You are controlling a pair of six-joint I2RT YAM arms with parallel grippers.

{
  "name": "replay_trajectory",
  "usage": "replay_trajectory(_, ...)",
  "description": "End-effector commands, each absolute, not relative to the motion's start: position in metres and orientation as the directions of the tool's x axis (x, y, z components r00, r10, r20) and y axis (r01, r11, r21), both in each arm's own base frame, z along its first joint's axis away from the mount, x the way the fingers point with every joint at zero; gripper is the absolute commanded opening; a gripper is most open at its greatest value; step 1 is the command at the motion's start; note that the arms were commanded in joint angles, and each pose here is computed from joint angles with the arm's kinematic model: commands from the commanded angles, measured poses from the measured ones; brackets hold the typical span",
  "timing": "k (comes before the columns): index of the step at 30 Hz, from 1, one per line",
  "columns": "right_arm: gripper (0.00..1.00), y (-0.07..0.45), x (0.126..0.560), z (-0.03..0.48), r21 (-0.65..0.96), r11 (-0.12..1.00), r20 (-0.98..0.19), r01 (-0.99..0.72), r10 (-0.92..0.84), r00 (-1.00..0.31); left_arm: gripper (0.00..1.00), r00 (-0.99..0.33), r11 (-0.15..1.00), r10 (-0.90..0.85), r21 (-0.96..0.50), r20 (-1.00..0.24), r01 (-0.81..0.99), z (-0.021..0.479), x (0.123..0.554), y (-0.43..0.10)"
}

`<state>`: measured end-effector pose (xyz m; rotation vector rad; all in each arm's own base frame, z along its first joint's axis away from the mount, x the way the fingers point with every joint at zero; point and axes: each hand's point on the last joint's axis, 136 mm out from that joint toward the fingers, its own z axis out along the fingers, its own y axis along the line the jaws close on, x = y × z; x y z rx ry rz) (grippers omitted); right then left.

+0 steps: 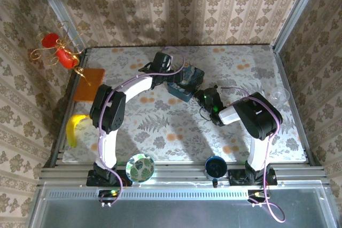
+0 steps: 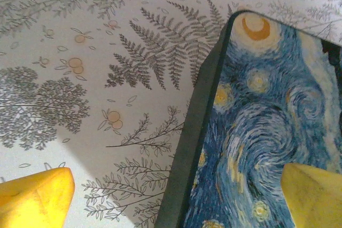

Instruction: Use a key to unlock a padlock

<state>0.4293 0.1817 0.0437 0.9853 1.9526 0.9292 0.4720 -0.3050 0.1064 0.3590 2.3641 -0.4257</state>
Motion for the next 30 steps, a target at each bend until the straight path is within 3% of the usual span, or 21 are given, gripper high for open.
replay_trajectory(1,0.00,0.176,0.441,0.067,0.853,0.440,-0.322,0.280,0.867,-0.381,1.00,-0.673,0.872,0.164,-0.213,-0.722,0.441,0.117,0.480,-0.324)
replay_trajectory(10,0.00,0.163,0.446,0.065,0.859,0.422,-0.313,0.290,0.881,-0.355,1.00,-0.747,0.883,0.197,-0.216,-0.635,0.417,0.070,0.467,-0.314)
replay_trajectory(18,0.00,0.164,0.467,0.071,0.868,0.414,-0.307,0.276,0.882,-0.358,0.92,-0.804,0.892,0.190,-0.244,-0.563,0.381,0.035,0.451,-0.306)
replay_trajectory(27,0.00,0.166,0.498,0.070,0.863,0.427,-0.314,0.271,0.873,-0.374,0.71,-0.805,0.889,0.211,-0.235,-0.555,0.394,0.026,0.447,-0.304)
replay_trajectory(30,0.00,0.170,0.507,0.068,0.867,0.425,-0.310,0.260,0.869,-0.387,0.56,-0.807,0.879,0.217,-0.249,-0.550,0.406,0.023,0.444,-0.306)
